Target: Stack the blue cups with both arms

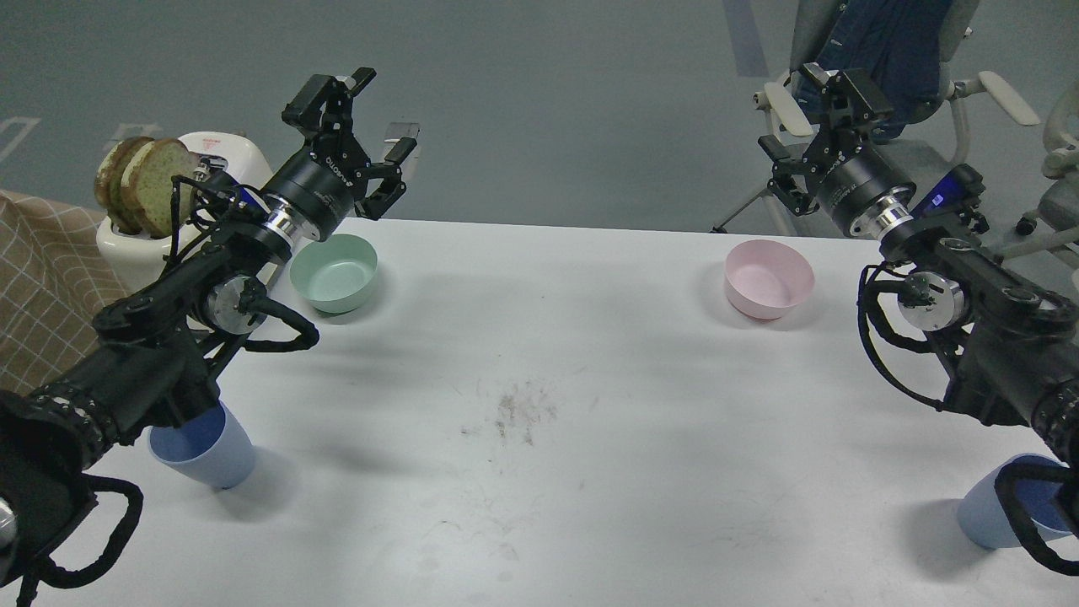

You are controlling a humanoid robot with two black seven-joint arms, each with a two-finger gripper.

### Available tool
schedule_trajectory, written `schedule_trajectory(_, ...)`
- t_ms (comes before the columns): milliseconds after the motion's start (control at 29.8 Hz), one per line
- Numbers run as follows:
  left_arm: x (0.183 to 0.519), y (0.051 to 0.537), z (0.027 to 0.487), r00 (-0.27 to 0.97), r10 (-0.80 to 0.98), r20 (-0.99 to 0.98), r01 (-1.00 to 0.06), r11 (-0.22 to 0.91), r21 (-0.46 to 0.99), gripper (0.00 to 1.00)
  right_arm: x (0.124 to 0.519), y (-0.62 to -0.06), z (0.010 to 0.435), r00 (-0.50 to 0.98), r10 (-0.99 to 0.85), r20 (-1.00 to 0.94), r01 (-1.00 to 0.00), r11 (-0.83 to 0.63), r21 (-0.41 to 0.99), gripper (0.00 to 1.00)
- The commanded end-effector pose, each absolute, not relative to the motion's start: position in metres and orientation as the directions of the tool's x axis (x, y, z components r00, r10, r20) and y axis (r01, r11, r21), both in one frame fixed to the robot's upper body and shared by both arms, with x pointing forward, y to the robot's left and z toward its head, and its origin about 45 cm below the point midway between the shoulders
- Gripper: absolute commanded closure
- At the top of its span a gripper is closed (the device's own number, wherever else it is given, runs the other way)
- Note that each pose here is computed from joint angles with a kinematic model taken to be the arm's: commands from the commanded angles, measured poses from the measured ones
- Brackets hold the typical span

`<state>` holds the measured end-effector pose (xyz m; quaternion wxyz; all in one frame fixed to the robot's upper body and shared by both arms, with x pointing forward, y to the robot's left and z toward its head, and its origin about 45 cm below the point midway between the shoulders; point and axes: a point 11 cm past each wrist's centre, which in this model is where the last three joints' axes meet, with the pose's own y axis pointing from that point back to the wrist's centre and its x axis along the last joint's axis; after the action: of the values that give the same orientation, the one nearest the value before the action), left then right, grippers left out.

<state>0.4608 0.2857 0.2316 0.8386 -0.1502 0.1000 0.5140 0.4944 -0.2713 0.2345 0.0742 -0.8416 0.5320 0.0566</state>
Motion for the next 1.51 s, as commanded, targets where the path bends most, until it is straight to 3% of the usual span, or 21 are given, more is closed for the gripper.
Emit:
schedule_trajectory(0, 0.463, 0.286, 0.237, 0.458, 0.833, -0.311, -0.889, 0.430, -0.157, 0.02, 0.495, -0.272, 0.235, 0.427, -0.888, -0.171, -0.904, -0.422, -0.065, 0.00)
schedule_trajectory(134, 0.470, 0.292, 0.259, 0.476, 0.841, -0.258, -0.879, 0.442, -0.180, 0.02, 0.496, -0.272, 0.238, 0.428, -0.888, -0.170, -0.904, -0.423, -0.069, 0.00)
schedule_trajectory(335, 0.456, 0.322, 0.328, 0.566, 0.816, 0.114, -0.801, 0.578, -0.158, 0.04, 0.496, -0.276, 0.238, 0.423, -0.891, -0.166, -0.906, -0.417, -0.067, 0.00)
schedule_trajectory(402, 0.433, 0.336, 0.359, 0.591, 0.737, 0.327, -0.755, 0.648, -0.096, 0.04, 0.496, -0.278, 0.238, 0.420, -0.892, -0.164, -0.907, -0.415, -0.067, 0.00)
schedule_trajectory(536, 0.398, 0.347, 0.387, 0.599, 0.568, 0.565, -0.696, 0.718, 0.017, 0.04, 0.495, -0.277, 0.238, 0.421, -0.892, -0.163, -0.907, -0.416, -0.066, 0.00)
schedule_trajectory(670, 0.353, 0.375, 0.391, 0.587, 0.257, 0.768, -0.680, 0.671, 0.295, 0.04, 0.496, -0.275, 0.238, 0.426, -0.890, -0.163, -0.905, -0.421, -0.067, 0.00)
schedule_trajectory(804, 0.322, 0.401, 0.381, 0.612, 0.045, 0.789, -0.667, 0.565, 0.486, 0.04, 0.495, -0.274, 0.237, 0.427, -0.889, -0.163, -0.904, -0.422, -0.064, 0.00)
schedule_trajectory(938, 0.275, 0.441, 0.358, 0.715, -0.138, 0.685, -0.600, 0.381, 0.703, 0.04, 0.494, -0.273, 0.236, 0.430, -0.888, -0.166, -0.903, -0.425, -0.063, 0.00)
schedule_trajectory(1139, 0.237, 0.472, 0.308, 0.785, -0.249, 0.567, -0.509, 0.263, 0.820, 0.04, 0.495, -0.271, 0.238, 0.434, -0.886, -0.165, -0.901, -0.428, -0.068, 0.00)
schedule_trajectory(1273, 0.222, 0.476, 0.281, 0.802, -0.267, 0.534, -0.471, 0.264, 0.841, 0.04, 0.495, -0.271, 0.238, 0.434, -0.886, -0.164, -0.901, -0.429, -0.067, 0.00)
schedule_trajectory(1474, 0.231, 0.476, 0.256, 0.814, -0.244, 0.527, -0.461, 0.282, 0.842, 0.05, 0.495, -0.272, 0.238, 0.433, -0.886, -0.163, -0.901, -0.428, -0.067, 0.00)
